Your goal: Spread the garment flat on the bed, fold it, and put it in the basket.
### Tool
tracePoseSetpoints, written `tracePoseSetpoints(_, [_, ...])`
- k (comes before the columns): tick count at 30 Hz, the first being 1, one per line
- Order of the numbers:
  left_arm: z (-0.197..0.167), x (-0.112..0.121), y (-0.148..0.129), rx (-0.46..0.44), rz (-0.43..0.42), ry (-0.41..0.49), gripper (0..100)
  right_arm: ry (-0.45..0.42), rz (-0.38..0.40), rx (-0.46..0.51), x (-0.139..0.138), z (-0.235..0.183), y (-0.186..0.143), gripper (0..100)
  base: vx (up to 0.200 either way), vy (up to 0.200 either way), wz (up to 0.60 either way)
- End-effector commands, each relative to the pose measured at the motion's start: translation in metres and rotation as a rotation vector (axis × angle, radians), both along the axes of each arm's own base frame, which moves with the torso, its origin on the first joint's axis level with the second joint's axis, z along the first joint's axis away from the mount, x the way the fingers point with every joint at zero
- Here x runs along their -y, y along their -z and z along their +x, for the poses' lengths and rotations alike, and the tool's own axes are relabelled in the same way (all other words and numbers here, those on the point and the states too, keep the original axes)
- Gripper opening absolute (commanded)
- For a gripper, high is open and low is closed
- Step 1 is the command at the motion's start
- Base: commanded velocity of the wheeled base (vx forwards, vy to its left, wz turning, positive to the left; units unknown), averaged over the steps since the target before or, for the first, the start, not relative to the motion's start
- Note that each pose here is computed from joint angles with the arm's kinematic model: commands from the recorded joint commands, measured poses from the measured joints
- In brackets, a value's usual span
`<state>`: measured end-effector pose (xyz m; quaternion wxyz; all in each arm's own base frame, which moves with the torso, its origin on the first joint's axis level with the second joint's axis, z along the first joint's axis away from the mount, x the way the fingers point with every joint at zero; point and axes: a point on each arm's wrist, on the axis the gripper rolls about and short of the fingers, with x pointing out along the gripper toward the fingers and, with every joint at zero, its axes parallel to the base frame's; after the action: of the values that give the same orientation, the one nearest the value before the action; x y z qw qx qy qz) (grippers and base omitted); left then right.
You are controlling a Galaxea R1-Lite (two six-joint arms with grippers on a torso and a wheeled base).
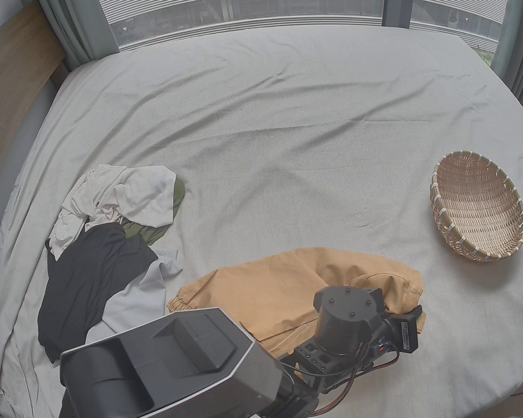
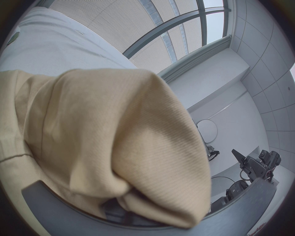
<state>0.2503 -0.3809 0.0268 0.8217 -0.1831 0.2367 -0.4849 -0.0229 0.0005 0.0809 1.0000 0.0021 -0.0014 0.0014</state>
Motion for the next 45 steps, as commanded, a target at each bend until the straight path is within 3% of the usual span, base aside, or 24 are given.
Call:
tracePoseSetpoints(1, [0.000,0.000,0.002,-0.002,0.003,-0.002,100,-0.002,0.000,-0.012,0.000,0.001,0.005,100,0.000,0.000,0.00])
tracePoseSetpoints(7, [-0.005,-0.002,0.006,-0.016,0.011,-0.016,100,0.000,0.000,-0.012,0.000,0.001,0.005,100,0.000,0.000,0.00])
tracePoseSetpoints(19, [-0.041,-0.049,-0.019,-0.010,0.018,-0.043,100,0.000,-0.001,-0.012,0.000,0.001,0.005,100,0.000,0.000,0.00])
tracePoseSetpoints(30, [-0.064,-0.124,-0.057,0.042,-0.043,-0.161,100,0.000,-0.001,-0.012,0.000,0.001,0.005,100,0.000,0.000,0.00])
tracePoseSetpoints(42, [-0.059,-0.202,-0.061,0.065,-0.065,-0.339,100,0.000,-0.001,-0.012,0.000,0.001,0.005,100,0.000,0.000,0.00])
tracePoseSetpoints(45, [-0.066,-0.214,-0.064,0.055,-0.065,-0.334,100,0.000,-0.001,-0.012,0.000,0.001,0.005,100,0.000,0.000,0.00])
